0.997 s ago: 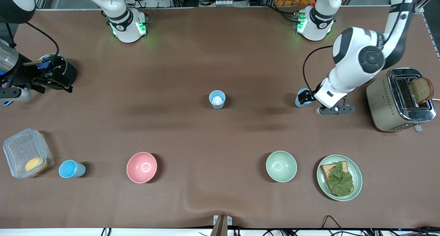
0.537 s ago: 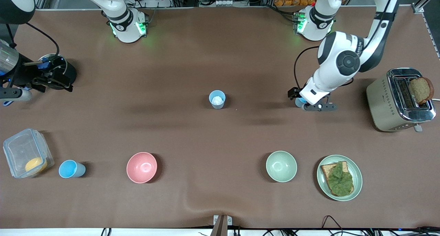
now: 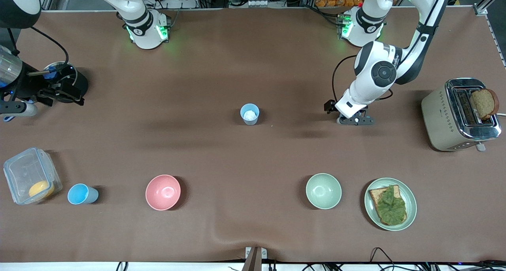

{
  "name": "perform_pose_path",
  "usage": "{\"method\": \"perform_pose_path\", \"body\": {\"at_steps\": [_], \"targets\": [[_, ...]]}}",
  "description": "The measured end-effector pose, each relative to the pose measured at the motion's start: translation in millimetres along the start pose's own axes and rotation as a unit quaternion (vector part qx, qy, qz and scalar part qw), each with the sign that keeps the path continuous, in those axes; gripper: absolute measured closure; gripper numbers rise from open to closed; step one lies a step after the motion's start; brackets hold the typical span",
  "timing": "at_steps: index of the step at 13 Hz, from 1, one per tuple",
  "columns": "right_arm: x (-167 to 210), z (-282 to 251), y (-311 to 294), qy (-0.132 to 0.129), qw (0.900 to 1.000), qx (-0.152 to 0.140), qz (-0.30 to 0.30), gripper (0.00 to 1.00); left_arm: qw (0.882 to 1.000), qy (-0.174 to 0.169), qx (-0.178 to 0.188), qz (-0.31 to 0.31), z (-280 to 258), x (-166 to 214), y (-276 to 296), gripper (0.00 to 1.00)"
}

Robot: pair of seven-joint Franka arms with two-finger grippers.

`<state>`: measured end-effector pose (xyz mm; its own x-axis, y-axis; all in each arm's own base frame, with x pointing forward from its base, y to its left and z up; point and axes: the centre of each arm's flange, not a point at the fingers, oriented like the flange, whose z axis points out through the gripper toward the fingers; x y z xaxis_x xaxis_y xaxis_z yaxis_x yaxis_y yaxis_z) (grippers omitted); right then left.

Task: Stack blue cups with both arms
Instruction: 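Lift the blue cup and carry it over the placed cup with the left gripper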

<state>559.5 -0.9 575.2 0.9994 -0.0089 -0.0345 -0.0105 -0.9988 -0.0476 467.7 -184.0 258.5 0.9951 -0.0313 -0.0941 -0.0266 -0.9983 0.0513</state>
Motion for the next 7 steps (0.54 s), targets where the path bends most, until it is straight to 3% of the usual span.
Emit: {"method": "perform_pose_path", "body": {"at_steps": [2, 7], "targets": [[0.0, 0.0, -0.4, 0.0, 1.0, 0.0, 0.0, 0.0, 1.0, -0.004, 0.002, -0.001, 3.8, -2.8, -2.0, 0.0], [0.0, 0.2, -1.1, 0.0, 1.0, 0.0, -0.001, 0.0, 1.0, -0.009, 0.003, -0.003, 10.7, -5.8, -5.1, 0.56]]}}
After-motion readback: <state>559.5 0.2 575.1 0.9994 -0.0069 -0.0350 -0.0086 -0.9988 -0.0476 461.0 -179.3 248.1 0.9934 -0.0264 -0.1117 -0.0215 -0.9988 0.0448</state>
